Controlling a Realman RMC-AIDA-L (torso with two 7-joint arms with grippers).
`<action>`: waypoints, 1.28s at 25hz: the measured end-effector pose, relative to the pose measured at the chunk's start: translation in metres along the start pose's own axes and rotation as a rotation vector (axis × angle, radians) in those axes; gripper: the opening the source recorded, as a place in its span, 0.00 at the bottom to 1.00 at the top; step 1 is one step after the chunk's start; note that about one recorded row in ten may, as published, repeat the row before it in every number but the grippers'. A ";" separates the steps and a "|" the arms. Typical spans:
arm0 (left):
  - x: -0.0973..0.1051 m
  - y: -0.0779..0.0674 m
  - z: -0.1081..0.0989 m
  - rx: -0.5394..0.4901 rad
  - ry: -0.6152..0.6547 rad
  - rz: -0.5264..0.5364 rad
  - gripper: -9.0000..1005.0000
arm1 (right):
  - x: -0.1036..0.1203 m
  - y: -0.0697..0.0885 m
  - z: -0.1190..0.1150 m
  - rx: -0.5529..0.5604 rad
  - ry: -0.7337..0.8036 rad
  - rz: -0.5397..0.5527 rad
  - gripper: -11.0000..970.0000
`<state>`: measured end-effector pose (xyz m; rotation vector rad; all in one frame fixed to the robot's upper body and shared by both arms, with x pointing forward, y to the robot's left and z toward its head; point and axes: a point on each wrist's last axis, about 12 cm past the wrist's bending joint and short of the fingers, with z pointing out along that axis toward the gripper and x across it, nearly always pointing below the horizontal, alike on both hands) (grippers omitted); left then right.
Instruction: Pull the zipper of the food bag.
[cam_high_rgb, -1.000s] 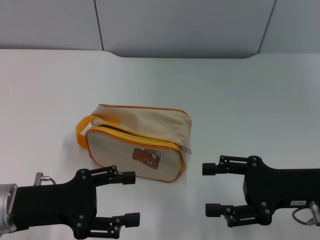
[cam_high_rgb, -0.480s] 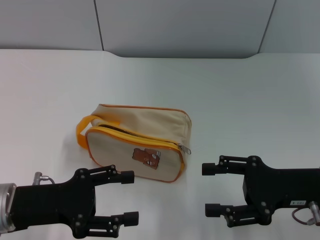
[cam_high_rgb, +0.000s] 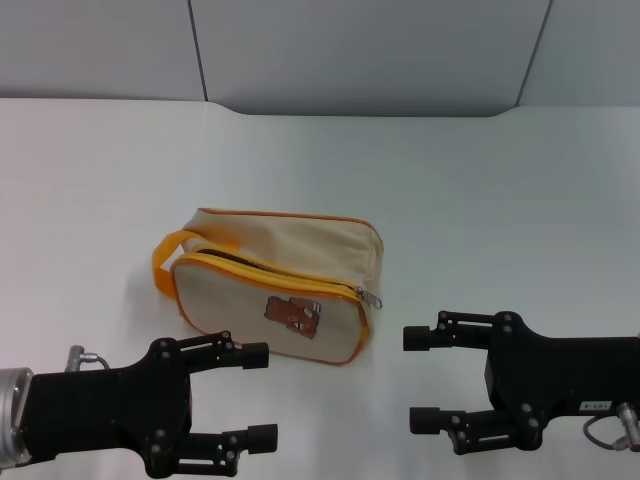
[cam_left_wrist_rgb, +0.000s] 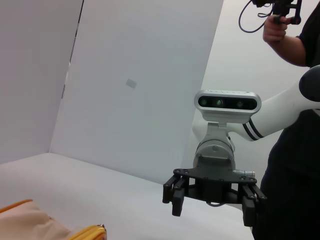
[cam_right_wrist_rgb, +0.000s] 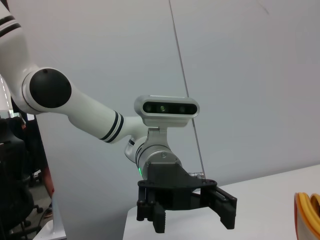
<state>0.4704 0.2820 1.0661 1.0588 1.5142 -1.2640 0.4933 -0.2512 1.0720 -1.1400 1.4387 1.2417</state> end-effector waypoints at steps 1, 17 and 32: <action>0.000 0.000 0.000 0.000 0.000 0.000 0.82 | 0.000 0.000 0.000 0.000 0.000 0.000 0.80; -0.001 0.001 0.000 0.002 0.000 -0.002 0.82 | 0.000 0.000 0.000 -0.001 -0.001 0.000 0.80; 0.000 0.000 0.000 0.002 -0.001 -0.001 0.82 | 0.000 0.000 0.000 -0.003 -0.002 0.000 0.80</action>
